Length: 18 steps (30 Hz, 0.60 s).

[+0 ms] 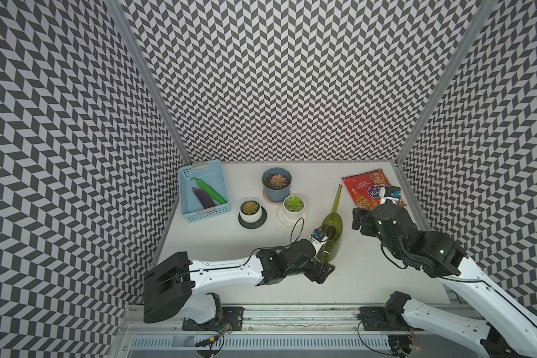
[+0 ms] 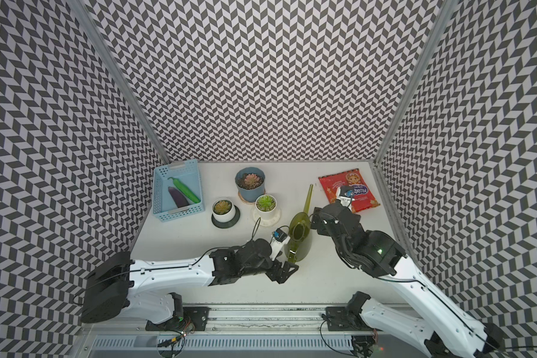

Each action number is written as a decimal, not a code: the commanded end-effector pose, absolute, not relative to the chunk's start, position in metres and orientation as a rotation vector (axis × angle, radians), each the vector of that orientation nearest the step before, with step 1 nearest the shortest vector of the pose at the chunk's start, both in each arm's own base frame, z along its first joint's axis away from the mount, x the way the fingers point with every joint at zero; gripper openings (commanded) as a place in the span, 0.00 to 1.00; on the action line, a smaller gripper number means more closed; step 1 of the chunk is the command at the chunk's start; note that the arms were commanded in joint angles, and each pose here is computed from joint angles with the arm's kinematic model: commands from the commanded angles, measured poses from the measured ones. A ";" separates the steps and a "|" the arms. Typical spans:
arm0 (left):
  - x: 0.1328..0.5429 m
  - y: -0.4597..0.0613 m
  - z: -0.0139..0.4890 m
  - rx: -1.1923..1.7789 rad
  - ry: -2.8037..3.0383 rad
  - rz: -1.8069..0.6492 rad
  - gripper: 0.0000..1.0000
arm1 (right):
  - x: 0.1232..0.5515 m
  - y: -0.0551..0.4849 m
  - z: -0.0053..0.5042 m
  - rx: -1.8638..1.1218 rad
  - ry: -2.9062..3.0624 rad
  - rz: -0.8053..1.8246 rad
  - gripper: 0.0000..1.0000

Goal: Water the succulent around the soil edge
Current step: Pick up the watering can from the center of the board.

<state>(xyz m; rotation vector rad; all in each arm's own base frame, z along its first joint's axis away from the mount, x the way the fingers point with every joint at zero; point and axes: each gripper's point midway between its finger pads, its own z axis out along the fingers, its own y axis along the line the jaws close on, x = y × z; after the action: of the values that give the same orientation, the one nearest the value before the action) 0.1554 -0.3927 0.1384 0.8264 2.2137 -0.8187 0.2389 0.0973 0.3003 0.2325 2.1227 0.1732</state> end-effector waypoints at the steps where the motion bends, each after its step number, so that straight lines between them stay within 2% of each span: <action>1: 0.168 -0.400 0.137 0.821 2.226 -0.699 0.86 | 0.237 0.084 0.316 0.277 2.039 0.171 1.00; 5: 0.177 -0.406 0.126 0.822 2.255 -0.602 0.77 | 0.235 0.076 0.327 0.308 1.997 0.176 1.00; 12: 0.202 -0.388 0.113 0.731 2.268 -0.354 0.47 | 0.234 0.073 0.332 0.318 1.972 0.174 1.00; 18: 0.198 -0.392 0.124 0.750 2.228 -0.402 0.26 | 0.235 0.075 0.329 0.308 1.979 0.173 1.00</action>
<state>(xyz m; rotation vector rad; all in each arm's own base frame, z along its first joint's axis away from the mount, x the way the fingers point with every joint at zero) 0.1964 -0.3913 0.1093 0.7557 2.2730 -0.4118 0.2321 0.0748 0.3207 0.2919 2.0215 0.1596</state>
